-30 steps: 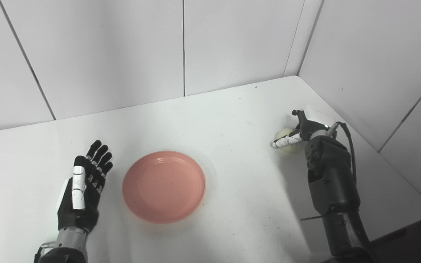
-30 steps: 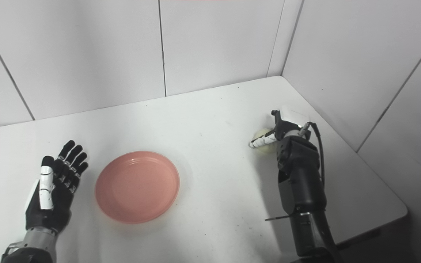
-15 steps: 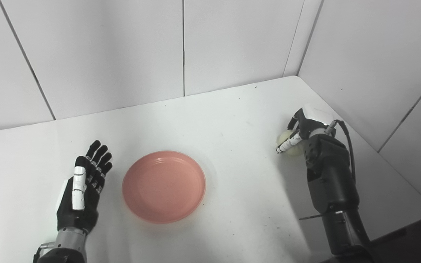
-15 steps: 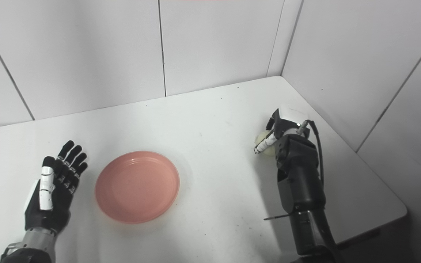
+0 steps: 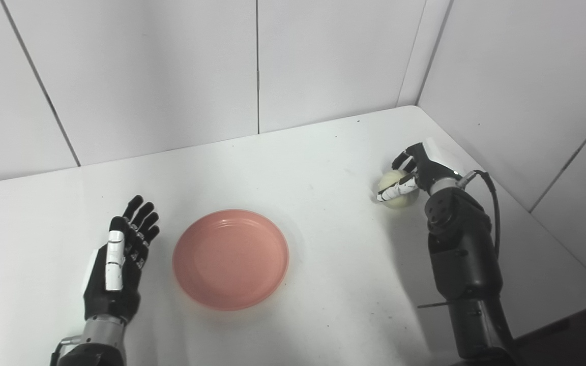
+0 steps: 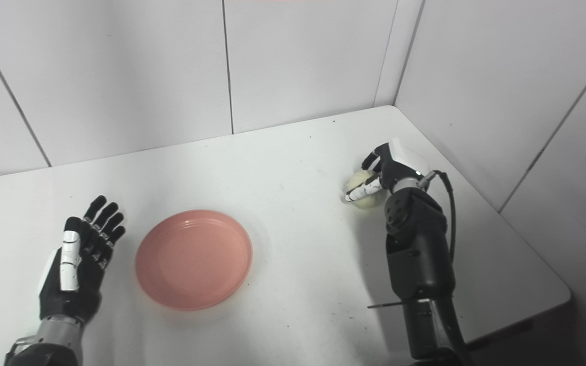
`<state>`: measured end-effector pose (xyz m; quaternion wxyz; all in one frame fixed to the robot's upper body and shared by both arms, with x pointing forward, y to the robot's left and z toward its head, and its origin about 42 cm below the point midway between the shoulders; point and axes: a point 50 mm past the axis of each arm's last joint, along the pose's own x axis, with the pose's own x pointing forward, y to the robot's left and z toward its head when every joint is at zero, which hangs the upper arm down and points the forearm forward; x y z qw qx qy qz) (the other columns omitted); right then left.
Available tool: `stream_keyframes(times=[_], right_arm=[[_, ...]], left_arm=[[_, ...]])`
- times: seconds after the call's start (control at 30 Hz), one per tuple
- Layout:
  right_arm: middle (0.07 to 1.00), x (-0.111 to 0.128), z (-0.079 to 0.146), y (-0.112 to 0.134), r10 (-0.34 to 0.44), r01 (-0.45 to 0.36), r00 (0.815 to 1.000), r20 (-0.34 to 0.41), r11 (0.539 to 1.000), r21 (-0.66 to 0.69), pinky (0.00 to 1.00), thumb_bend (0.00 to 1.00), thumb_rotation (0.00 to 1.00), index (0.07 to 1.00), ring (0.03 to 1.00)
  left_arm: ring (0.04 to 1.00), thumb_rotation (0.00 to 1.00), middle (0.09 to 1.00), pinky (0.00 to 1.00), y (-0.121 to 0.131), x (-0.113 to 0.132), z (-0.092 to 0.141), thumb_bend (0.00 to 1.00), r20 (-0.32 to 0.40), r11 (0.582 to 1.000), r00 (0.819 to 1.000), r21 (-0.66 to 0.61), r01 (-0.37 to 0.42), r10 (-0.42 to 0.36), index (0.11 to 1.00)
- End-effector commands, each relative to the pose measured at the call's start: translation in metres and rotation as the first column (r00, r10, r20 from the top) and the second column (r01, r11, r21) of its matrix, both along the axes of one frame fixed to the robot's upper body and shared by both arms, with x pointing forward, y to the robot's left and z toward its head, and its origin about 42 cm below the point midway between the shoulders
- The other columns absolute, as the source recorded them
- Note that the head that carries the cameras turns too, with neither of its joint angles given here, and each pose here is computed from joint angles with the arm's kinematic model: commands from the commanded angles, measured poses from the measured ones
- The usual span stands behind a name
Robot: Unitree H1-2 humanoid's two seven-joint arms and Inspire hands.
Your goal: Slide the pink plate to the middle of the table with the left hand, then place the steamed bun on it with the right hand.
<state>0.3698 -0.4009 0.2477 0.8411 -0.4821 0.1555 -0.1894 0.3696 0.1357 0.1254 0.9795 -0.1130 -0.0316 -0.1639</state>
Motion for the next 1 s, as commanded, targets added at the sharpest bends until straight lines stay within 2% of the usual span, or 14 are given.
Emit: stream_keyframes(times=[0.0,0.13,0.2,0.3,0.4,0.6,0.7,0.73,0.83,0.9,0.97], right_arm=[[0.477,0.0,0.024,0.012,0.079,-0.073,0.986,0.15,0.996,-0.045,0.33,0.53,0.0,0.495,0.411],[0.433,-0.004,0.021,0.03,0.205,-0.203,0.951,0.23,0.979,-0.032,0.29,0.52,0.0,0.52,0.355],[0.421,-0.005,0.018,0.039,0.244,-0.253,0.932,0.266,0.967,-0.001,0.28,0.52,0.0,0.523,0.337],[0.47,-0.007,0.017,0.049,0.274,-0.297,0.914,0.299,0.954,0.035,0.32,0.52,0.0,0.494,0.384],[0.469,-0.008,0.015,0.057,0.331,-0.379,0.881,0.339,0.922,0.084,0.34,0.52,0.0,0.498,0.391],[0.471,-0.016,0.015,0.079,0.401,-0.48,0.821,0.407,0.87,0.112,0.37,0.52,0.0,0.497,0.412],[0.46,-0.019,0.013,0.09,0.439,-0.543,0.777,0.451,0.83,0.127,0.38,0.52,0.0,0.506,0.4],[0.459,-0.02,0.013,0.092,0.444,-0.554,0.769,0.46,0.822,0.133,0.38,0.52,0.0,0.507,0.399],[0.453,-0.024,0.009,0.113,0.49,-0.618,0.714,0.5,0.777,0.122,0.37,0.52,0.0,0.512,0.396],[0.454,-0.029,0.006,0.128,0.504,-0.648,0.685,0.526,0.751,0.124,0.36,0.52,0.0,0.512,0.396],[0.445,-0.033,0.003,0.144,0.504,-0.669,0.666,0.55,0.729,0.143,0.32,0.51,0.0,0.518,0.375]], left_arm=[[0.931,0.91,0.919,0.94,-0.017,-0.003,-0.002,0.64,0.0,1.0,1.0,-0.015,0.006,-0.006,0.893],[0.944,0.95,0.935,0.97,-0.028,-0.004,-0.005,0.61,0.01,1.0,1.0,-0.001,0.02,-0.02,0.911],[0.951,0.98,0.941,0.99,-0.033,-0.005,-0.006,0.62,0.007,1.0,1.0,0.0,0.021,-0.021,0.916],[0.956,0.99,0.947,1.0,-0.041,-0.005,-0.007,0.61,0.01,1.0,1.0,0.004,0.024,-0.024,0.918],[0.954,0.98,0.946,0.98,-0.049,-0.004,-0.007,0.59,0.012,1.0,1.0,-0.003,0.013,-0.013,0.913],[0.953,0.99,0.945,0.98,-0.063,-0.004,-0.009,0.56,0.019,1.0,1.0,0.006,0.01,-0.01,0.912],[0.951,1.0,0.941,0.98,-0.068,-0.003,-0.009,0.57,0.025,1.0,1.0,0.022,0.007,-0.008,0.909],[0.951,1.0,0.941,0.98,-0.069,-0.003,-0.009,0.57,0.025,1.0,1.0,0.025,0.007,-0.007,0.909],[0.948,1.0,0.937,0.98,-0.073,-0.003,-0.01,0.59,0.022,0.999,1.0,0.044,0.009,-0.01,0.906],[0.949,1.0,0.938,0.98,-0.074,-0.003,-0.011,0.59,0.024,0.999,1.0,0.048,0.014,-0.015,0.906],[0.953,1.0,0.944,0.99,-0.075,-0.004,-0.011,0.59,0.025,0.999,1.0,0.049,0.017,-0.019,0.913]])
